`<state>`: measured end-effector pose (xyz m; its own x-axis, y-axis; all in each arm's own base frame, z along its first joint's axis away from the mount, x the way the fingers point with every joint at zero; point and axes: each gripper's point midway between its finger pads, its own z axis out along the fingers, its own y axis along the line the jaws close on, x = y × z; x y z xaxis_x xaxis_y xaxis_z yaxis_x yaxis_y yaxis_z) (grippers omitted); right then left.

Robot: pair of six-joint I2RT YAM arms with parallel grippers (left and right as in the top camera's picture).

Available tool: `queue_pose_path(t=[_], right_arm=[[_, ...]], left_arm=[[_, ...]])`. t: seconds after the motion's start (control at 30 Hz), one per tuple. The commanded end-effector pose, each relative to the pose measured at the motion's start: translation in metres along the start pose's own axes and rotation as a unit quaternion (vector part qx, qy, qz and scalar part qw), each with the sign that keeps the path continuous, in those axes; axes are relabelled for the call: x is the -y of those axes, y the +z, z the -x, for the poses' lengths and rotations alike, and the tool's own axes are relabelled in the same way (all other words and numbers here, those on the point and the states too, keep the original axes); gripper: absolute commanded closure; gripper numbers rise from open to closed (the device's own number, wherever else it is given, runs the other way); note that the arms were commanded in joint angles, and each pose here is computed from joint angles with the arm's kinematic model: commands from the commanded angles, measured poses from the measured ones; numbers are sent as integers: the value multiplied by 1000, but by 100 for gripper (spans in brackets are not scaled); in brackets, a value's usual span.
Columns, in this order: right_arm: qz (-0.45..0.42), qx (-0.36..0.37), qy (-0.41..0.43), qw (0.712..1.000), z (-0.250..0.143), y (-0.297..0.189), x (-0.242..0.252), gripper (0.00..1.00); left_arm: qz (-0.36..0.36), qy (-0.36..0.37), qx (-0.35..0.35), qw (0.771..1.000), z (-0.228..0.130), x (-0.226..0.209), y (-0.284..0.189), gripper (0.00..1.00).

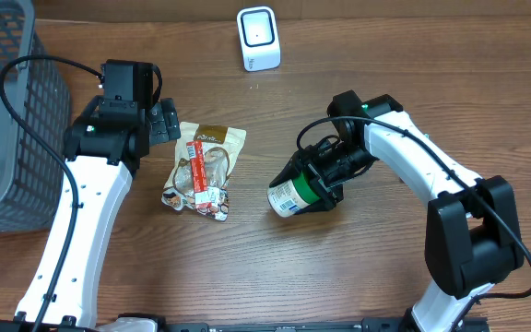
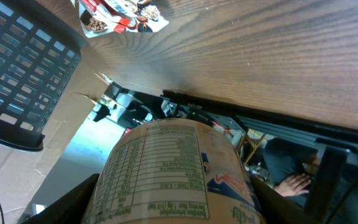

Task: Scan the item barcode
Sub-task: 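Lift the jar and rotate it to expose its label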

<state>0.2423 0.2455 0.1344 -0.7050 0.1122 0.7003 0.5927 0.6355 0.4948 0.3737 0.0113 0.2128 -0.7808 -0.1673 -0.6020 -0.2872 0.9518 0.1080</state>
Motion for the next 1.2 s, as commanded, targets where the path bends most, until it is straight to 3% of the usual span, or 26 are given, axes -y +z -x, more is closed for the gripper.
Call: queue_pose_path(t=[0.0, 1.03, 1.17], right_arm=[[26, -10, 8, 1000, -14, -8, -15, 93], [46, -29, 10, 998, -20, -9, -22, 93], [32, 2, -13, 999, -7, -8, -20, 96]], left_arm=[[3, -4, 13, 1000, 8, -2, -5, 0], [3, -4, 12, 1000, 7, -2, -5, 0], [3, -4, 12, 1000, 7, -2, -5, 0]])
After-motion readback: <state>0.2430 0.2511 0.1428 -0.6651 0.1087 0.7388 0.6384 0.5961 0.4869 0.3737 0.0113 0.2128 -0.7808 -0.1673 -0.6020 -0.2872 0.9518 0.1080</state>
